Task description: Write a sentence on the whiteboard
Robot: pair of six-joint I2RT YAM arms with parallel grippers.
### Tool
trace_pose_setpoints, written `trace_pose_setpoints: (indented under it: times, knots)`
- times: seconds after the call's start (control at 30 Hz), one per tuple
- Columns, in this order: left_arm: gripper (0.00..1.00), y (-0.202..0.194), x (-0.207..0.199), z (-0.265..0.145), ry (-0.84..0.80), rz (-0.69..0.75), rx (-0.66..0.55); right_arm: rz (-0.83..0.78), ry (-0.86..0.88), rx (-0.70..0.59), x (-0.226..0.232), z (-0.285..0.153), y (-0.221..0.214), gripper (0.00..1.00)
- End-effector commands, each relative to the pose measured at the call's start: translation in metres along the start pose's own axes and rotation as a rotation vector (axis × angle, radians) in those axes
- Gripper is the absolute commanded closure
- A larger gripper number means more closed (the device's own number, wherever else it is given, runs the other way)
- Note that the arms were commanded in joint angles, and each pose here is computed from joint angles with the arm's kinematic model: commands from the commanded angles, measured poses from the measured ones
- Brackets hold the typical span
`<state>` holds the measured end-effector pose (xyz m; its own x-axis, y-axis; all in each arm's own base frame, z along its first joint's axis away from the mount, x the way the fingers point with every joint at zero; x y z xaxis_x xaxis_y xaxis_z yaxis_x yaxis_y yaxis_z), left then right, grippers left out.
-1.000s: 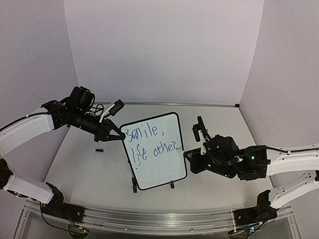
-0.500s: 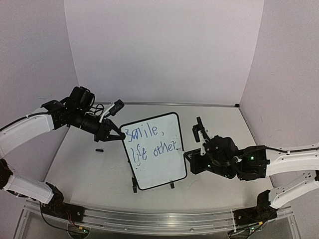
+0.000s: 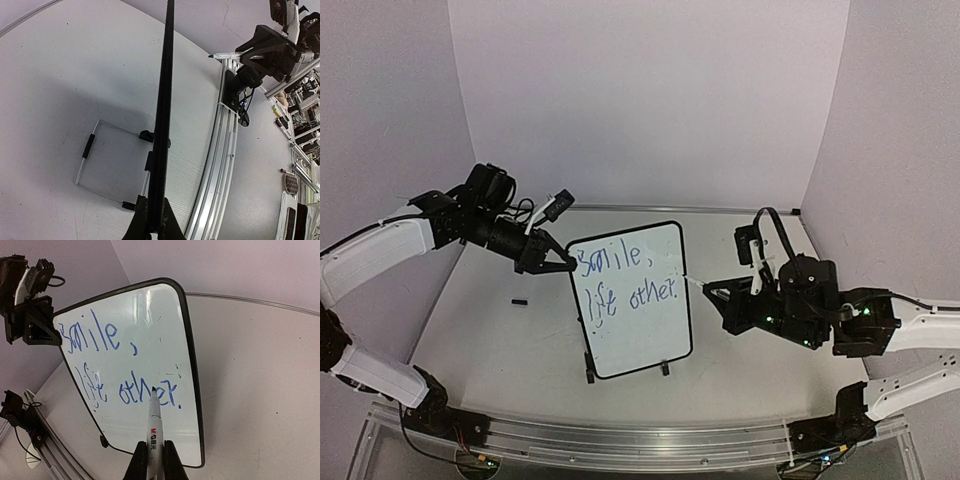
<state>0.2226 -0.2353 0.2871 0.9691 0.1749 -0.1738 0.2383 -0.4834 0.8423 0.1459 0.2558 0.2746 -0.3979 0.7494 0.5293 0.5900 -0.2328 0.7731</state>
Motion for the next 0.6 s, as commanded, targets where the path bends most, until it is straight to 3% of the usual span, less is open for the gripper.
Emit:
trace_pose_setpoints:
  times: [0.0,0.57]
  knots:
    - [1.00,0.038,-0.004,-0.017,-0.005,0.038,-0.089,-0.013,-0.008,-0.006,-0.001,0.002,0.000,1.00]
    - [1.00,0.052,-0.001,-0.026,0.063,0.119,-0.134,-0.013,0.000,0.016,0.002,0.009,-0.005,1.00]
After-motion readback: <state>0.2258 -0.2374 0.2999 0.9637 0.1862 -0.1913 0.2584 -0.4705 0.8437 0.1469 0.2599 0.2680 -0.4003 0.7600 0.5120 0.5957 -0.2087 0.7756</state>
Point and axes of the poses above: each gripper's point midway between its finger pads, its own z axis out along the fingers, its own x axis along the line the jaws close on, y = z × x, the point moved 6 cm from there along -z, back along the fingers, and after that the axes turned 15 degrees about z, right-handed, at the moved point
